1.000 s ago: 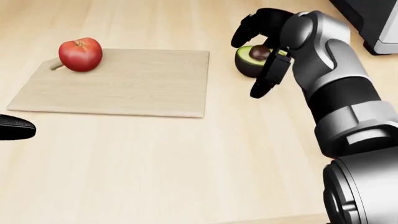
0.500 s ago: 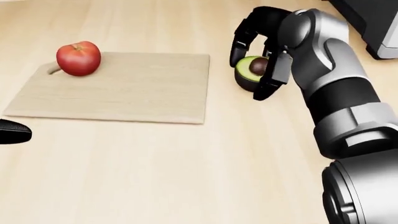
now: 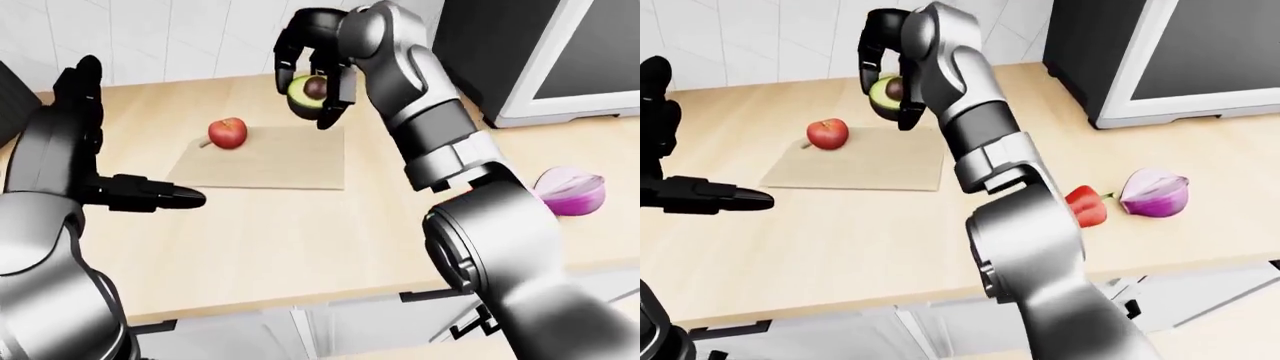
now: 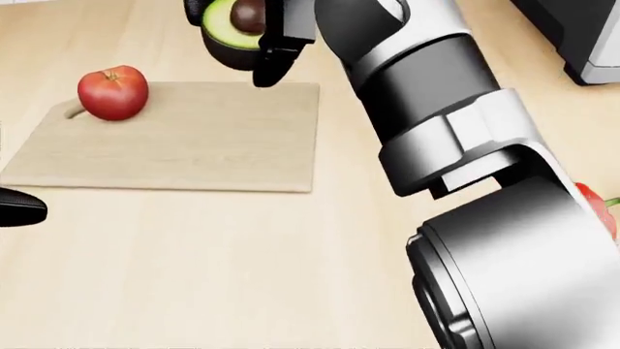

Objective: Place the avocado, onion, tomato and bell pepper on the cutting board.

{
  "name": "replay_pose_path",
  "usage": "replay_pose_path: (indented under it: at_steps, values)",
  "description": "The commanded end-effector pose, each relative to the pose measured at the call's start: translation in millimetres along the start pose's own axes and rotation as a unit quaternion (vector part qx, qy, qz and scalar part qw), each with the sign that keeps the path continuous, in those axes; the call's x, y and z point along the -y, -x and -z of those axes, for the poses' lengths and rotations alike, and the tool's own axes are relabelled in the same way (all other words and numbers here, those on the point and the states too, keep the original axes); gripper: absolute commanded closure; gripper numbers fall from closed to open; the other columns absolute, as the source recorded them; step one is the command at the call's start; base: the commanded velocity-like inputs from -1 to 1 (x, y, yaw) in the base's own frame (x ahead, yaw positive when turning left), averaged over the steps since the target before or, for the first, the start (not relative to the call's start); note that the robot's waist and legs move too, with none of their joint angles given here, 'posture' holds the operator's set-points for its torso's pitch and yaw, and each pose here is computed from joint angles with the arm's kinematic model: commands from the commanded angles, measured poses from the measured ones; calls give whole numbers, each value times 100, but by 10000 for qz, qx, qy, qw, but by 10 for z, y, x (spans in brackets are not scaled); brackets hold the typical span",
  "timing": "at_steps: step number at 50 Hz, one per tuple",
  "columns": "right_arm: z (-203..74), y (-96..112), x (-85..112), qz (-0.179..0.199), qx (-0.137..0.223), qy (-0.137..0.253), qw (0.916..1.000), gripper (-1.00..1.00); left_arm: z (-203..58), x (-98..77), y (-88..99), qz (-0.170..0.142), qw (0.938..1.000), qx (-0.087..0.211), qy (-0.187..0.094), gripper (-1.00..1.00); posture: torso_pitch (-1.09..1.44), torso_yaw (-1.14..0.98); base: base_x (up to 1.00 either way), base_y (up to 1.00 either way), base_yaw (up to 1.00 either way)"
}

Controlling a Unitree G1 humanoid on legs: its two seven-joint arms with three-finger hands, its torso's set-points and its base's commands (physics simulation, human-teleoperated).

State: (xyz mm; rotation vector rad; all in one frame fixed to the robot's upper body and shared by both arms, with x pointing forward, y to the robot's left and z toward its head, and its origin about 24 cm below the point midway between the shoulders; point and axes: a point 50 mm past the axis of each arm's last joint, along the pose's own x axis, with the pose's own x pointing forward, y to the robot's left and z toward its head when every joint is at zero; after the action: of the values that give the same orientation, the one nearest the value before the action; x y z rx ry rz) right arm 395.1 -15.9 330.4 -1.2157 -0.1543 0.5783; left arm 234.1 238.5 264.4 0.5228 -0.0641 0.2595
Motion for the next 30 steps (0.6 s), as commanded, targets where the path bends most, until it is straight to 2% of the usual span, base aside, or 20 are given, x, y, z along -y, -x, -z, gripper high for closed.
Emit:
replay_pose_path:
  at_steps: [1, 3, 4, 5, 6, 7, 8, 9, 22, 27, 30]
  values:
    - [-183, 69, 164, 426, 338, 104, 9985, 83, -103, -95, 57, -280, 9991, 295, -72, -100, 0, 0, 0, 0, 0]
    - [-217, 36, 109, 354, 415, 110, 9985, 83, -84, -125, 63, -381, 9991, 211, -5, -100, 0, 0, 0, 0, 0]
    - [-228, 21, 87, 335, 431, 83, 9985, 83, -112, -133, 66, -399, 9987, 304, 111, -100, 0, 0, 0, 0, 0]
    - [-222, 2, 60, 307, 431, 70, 9986, 84, -108, -129, 68, -386, 9987, 260, 205, -100, 0, 0, 0, 0, 0]
    - [-209, -16, 34, 278, 425, 56, 9987, 83, -109, -127, 68, -383, 9988, 279, 147, -100, 0, 0, 0, 0, 0]
    - [-214, -23, 17, 245, 428, 37, 9988, 84, -101, -126, 70, -381, 9983, 254, 349, -100, 0, 1, 0, 0, 0]
    - [-211, -26, 12, 238, 426, 40, 9988, 84, -108, -137, 73, -420, 9980, 288, 379, -100, 0, 1, 0, 0, 0]
    - [-198, -34, 4, 229, 419, 33, 9989, 84, -106, -137, 72, -405, 9984, 288, 287, -100, 0, 1, 0, 0, 0]
    - [-192, -74, -60, 162, 409, -48, 9990, 84, -91, -153, 78, -408, 9985, 218, 282, -100, 0, 8, 0, 0, 0]
    - [-193, -88, -42, 391, 463, -138, 9981, 84, -95, -159, 69, -451, 9984, 210, 254, -100, 0, 11, 0, 0, 0]
    - [-227, -125, -101, 551, 687, -71, 9961, 84, -88, -155, 74, -441, 9985, 203, 236, -100, 0, 12, 0, 0, 0]
